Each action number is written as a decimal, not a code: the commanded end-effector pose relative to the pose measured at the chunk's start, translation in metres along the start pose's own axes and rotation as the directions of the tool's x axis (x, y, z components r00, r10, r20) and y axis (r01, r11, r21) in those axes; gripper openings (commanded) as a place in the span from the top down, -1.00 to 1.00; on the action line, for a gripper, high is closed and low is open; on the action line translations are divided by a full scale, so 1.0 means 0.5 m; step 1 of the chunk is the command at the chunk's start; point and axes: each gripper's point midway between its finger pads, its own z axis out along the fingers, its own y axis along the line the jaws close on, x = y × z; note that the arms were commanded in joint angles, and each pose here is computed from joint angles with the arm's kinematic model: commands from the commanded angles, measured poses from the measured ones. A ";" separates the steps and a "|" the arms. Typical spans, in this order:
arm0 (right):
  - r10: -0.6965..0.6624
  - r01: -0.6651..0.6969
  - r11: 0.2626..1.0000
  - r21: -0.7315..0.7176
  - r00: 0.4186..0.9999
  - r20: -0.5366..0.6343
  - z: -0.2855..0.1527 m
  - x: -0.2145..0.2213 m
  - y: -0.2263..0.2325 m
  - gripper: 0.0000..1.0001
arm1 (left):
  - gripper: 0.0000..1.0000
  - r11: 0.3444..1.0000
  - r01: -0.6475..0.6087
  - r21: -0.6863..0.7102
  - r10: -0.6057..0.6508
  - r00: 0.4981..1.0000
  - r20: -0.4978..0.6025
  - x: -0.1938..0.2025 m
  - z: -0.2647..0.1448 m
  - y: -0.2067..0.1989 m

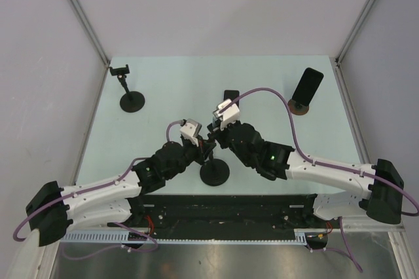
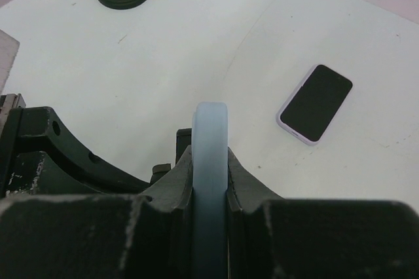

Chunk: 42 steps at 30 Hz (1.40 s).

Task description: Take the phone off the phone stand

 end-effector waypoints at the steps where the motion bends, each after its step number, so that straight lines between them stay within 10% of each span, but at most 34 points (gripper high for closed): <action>1: 0.026 -0.060 0.970 0.237 0.989 0.144 -0.063 -0.095 -0.140 1.00 | 0.99 0.906 0.082 -0.414 -0.082 0.996 0.017 0.045 -0.028 0.193; 42: 0.014 -0.118 0.789 0.603 0.985 0.175 -0.078 -0.089 -0.281 1.00 | 0.99 0.881 0.036 -0.472 0.017 0.994 0.109 0.041 -0.068 0.166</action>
